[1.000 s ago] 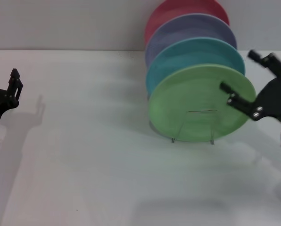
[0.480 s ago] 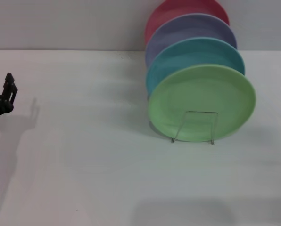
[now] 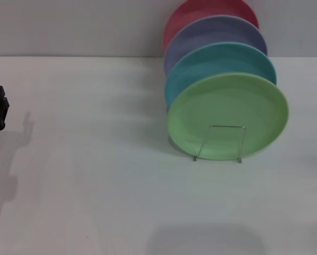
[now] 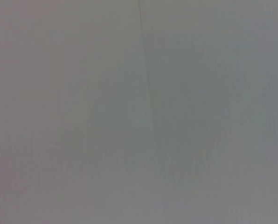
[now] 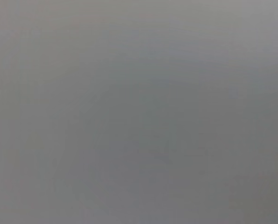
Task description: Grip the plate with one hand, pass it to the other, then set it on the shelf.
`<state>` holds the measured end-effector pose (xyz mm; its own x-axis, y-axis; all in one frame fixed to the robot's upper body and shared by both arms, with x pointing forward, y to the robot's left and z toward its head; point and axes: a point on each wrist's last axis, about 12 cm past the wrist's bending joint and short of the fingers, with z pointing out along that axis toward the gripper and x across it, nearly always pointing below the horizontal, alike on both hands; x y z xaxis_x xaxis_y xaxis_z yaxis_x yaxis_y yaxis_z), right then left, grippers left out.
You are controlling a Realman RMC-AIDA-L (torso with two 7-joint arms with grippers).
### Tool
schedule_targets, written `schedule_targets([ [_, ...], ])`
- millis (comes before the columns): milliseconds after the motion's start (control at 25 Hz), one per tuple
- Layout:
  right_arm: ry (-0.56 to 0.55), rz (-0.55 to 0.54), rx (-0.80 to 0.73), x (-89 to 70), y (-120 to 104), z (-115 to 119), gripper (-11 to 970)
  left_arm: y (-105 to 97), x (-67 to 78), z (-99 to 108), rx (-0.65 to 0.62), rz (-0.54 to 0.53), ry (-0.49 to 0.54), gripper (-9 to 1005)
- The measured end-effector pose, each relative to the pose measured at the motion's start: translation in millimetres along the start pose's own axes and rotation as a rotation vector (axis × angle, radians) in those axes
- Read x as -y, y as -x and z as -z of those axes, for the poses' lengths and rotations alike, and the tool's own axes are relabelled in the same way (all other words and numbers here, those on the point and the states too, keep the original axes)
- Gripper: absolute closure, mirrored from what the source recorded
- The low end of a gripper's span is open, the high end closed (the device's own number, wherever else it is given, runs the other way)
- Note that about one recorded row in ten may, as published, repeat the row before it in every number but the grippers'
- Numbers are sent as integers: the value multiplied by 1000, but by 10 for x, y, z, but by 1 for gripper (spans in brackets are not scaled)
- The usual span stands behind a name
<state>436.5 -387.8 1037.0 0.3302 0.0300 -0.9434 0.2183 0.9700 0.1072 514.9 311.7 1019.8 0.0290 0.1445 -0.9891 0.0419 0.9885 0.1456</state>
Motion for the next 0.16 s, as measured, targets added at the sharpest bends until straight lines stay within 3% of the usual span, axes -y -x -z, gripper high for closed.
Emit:
schedule_targets([
  [160,30,51,-14,-38,-18,25,139,14,-24,-5,10,-9,14,410],
])
